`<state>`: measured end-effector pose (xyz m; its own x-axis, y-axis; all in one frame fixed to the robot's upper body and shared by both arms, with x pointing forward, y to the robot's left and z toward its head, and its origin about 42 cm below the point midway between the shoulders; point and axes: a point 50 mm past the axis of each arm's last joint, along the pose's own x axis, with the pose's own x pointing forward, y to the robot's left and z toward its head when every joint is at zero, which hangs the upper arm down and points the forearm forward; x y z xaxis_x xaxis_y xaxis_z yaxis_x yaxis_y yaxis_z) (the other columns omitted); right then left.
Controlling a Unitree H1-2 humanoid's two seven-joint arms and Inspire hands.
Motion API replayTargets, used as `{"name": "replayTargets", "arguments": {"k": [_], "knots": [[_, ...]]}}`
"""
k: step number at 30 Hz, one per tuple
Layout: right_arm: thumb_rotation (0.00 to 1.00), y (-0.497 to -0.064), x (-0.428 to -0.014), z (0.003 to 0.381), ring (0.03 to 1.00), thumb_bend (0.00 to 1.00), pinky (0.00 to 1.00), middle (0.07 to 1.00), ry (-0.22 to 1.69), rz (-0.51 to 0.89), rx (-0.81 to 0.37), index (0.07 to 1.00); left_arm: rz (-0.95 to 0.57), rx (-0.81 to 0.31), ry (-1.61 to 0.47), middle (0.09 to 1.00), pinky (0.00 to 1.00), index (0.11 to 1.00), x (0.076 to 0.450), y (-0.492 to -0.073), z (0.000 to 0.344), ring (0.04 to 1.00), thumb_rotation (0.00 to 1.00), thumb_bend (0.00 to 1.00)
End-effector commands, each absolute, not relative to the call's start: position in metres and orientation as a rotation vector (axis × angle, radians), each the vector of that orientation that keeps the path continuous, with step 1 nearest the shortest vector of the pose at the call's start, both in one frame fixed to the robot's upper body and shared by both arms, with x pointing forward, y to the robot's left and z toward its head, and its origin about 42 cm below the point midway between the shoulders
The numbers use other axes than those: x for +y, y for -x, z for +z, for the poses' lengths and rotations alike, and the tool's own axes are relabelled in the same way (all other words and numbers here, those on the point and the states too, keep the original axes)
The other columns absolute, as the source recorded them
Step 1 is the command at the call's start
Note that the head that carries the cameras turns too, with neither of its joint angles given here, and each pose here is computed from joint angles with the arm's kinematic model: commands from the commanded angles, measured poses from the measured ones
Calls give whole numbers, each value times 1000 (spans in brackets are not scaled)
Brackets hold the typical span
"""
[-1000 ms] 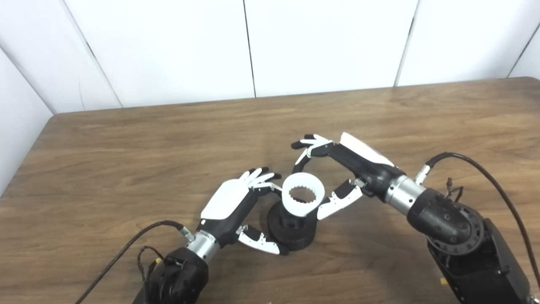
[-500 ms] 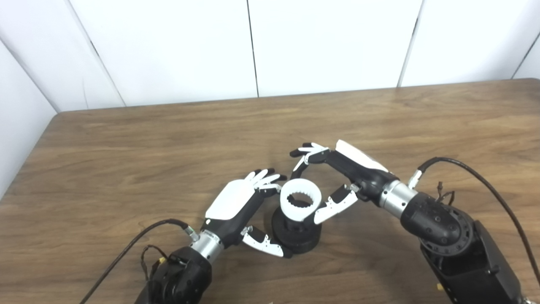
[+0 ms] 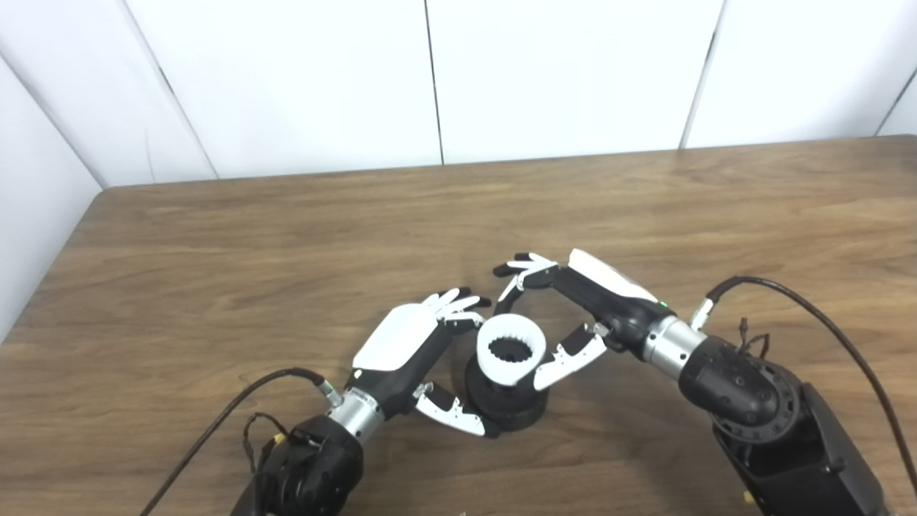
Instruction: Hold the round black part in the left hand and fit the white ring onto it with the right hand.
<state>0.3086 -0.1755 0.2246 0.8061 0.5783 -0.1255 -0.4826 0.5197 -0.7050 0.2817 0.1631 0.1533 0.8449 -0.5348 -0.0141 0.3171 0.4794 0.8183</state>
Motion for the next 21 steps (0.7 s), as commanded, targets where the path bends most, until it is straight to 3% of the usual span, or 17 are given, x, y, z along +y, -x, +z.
{"name": "replayTargets", "arguments": {"k": [1,21], "knots": [[145,-308,-175,240,985,525,892,893,826,622,-222,490,-498,-341,-941,911,990,607,163,-288,174,979,257,848],[145,-299,-186,228,983,525,877,893,836,644,-184,489,-496,-351,-937,911,973,609,164,-287,181,978,285,838]]}}
